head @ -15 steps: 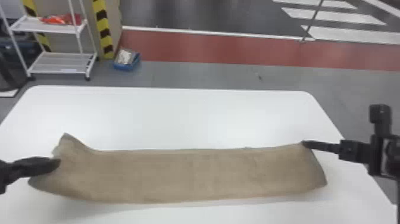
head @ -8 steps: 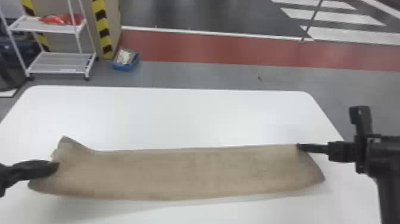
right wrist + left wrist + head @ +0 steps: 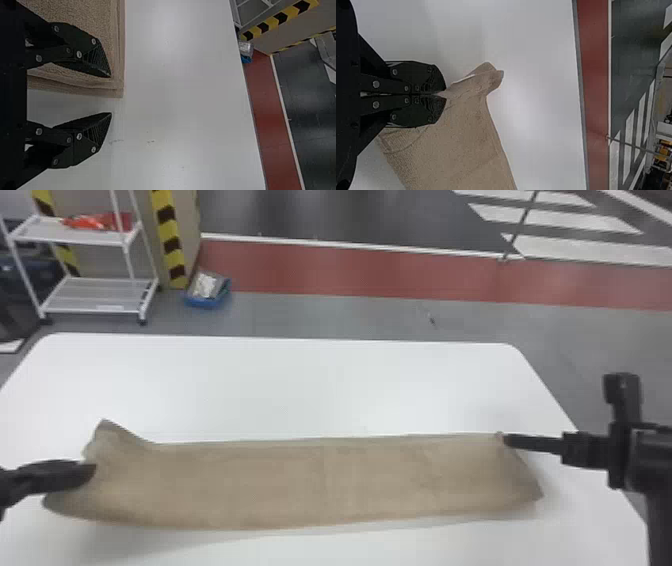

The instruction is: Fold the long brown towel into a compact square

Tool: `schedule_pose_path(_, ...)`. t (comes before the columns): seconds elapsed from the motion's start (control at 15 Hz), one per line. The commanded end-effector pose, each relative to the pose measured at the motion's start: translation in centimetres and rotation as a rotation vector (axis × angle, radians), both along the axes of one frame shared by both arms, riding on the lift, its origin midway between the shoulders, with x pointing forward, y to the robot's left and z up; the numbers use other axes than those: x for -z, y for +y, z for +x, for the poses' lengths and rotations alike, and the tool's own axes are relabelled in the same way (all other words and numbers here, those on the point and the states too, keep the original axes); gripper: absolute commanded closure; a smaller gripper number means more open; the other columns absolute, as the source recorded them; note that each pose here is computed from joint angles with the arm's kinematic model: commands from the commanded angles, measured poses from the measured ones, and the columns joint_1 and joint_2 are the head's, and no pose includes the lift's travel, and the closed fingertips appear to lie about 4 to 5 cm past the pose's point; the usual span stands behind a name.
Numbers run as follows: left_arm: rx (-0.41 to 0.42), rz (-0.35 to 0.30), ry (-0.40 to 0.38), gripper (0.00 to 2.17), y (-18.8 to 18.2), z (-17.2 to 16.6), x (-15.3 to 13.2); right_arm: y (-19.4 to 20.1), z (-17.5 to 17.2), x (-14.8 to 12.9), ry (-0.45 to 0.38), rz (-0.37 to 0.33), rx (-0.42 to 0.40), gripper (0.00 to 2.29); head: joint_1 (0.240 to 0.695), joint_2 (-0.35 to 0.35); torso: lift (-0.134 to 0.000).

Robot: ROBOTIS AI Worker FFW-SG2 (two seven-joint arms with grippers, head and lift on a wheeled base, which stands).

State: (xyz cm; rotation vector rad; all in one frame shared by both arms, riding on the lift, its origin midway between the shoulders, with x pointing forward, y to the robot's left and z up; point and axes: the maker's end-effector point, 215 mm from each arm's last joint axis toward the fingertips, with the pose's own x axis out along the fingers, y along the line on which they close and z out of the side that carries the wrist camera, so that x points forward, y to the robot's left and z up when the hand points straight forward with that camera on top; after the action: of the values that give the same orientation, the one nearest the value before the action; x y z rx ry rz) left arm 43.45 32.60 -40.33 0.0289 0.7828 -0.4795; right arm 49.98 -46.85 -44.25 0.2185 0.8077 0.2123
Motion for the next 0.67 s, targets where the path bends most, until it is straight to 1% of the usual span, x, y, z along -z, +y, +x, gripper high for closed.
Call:
schedule_pose_path(0.0, 0.006, 0.001, 0.001, 1.79, -0.3, 0.0, 0.1, -0.6, -1.3, -0.5, 0.01, 0.029, 0.035, 0.07, 0.695, -0.165, -0.124)
schedule_pose_path(0.07, 0.008, 0.005, 0.0, 1.79, -0.5, 0.2, 0.0, -0.7, -1.8, -0.6, 0.005, 0.024, 0.036, 0.08, 0.695, -0.174, -0.124)
schedule_pose_path(0.13, 0.007, 0.007, 0.0, 1.79, -0.5, 0.2, 0.1, -1.0, -2.3, -0.8, -0.002, 0.037, 0.049, 0.08, 0.695, -0.178, -0.124)
schedule_pose_path(0.2, 0.007, 0.006, -0.006, 1.79, -0.6, 0.2, -0.1, -0.4, -2.4, -1.7, -0.02, 0.081, 0.055, 0.09, 0.695, -0.182, -0.124)
schedule_pose_path(0.27, 0.005, 0.007, -0.012, 1.79, -0.7, 0.3, -0.4, -0.8, -3.0, -2.1, -0.028, 0.101, 0.072, 0.09, 0.695, -0.185, -0.124)
schedule_pose_path(0.4, 0.007, 0.003, -0.051, 1.79, -1.5, 0.6, -2.3, -1.1, -4.0, -2.9, -0.047, 0.12, 0.083, 0.09, 0.695, -0.188, -0.124)
schedule_pose_path(0.53, -0.024, -0.04, -0.053, 1.79, -3.0, 0.2, -4.2, -1.9, -5.4, -3.8, -0.066, 0.126, 0.098, 0.1, 0.695, -0.202, -0.124)
schedule_pose_path(0.6, -0.042, -0.083, -0.036, 1.79, -4.7, -0.3, -5.4, -2.1, -5.9, -4.3, -0.078, 0.139, 0.106, 0.1, 0.695, -0.211, -0.124)
